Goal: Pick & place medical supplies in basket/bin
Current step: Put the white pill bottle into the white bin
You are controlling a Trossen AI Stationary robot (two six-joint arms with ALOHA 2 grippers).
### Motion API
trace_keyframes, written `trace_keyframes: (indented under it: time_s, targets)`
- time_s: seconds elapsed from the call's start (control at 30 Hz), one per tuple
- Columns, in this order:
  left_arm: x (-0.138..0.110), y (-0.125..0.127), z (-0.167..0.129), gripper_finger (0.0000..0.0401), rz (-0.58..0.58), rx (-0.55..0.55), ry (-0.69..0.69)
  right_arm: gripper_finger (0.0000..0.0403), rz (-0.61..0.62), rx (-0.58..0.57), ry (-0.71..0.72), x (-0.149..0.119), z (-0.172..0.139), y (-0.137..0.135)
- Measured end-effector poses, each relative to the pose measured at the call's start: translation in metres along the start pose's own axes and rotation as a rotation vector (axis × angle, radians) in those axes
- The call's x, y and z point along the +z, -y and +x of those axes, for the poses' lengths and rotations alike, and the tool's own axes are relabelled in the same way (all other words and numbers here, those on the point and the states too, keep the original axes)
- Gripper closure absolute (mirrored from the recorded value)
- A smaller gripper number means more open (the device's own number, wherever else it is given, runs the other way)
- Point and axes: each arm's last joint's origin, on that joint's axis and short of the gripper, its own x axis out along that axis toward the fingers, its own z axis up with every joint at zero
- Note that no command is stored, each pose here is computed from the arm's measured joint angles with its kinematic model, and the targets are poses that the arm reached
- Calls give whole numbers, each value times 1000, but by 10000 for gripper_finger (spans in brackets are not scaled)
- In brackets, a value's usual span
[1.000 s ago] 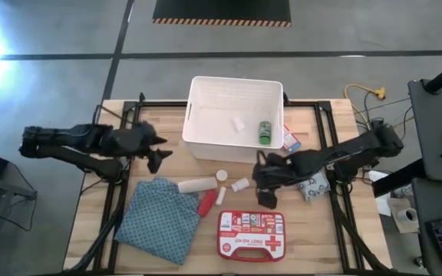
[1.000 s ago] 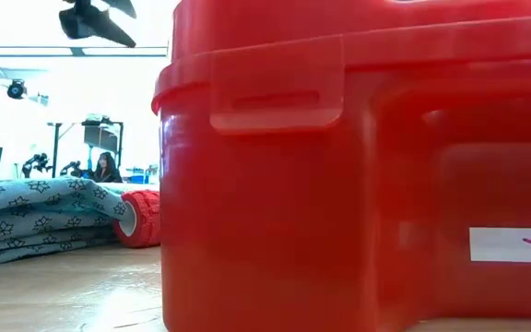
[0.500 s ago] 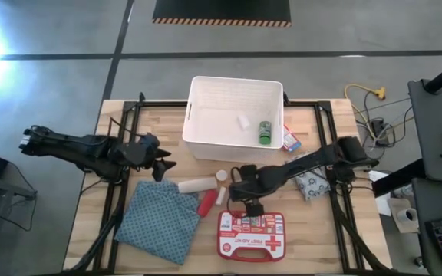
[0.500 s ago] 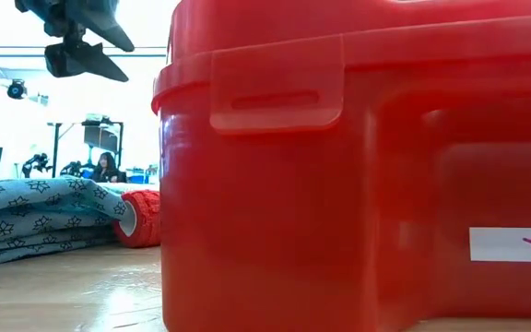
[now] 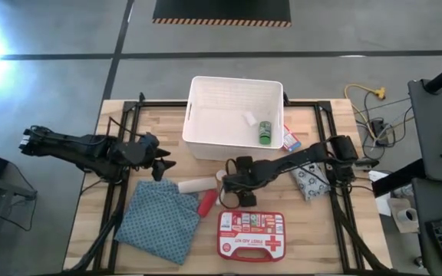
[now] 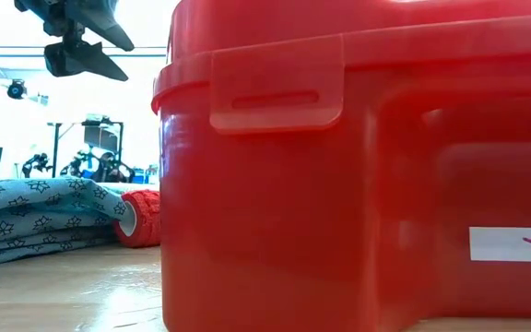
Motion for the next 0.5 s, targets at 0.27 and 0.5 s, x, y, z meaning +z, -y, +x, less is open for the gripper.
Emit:
trace_keyframes:
  time_s: [0.27,0.5]
  targets:
    - [0,0,0,154,7,0,0,38,76,133,34,8,29,12]
    - [4,4,0,154,-12,-36,37,38,324,179,-42,4,37,12]
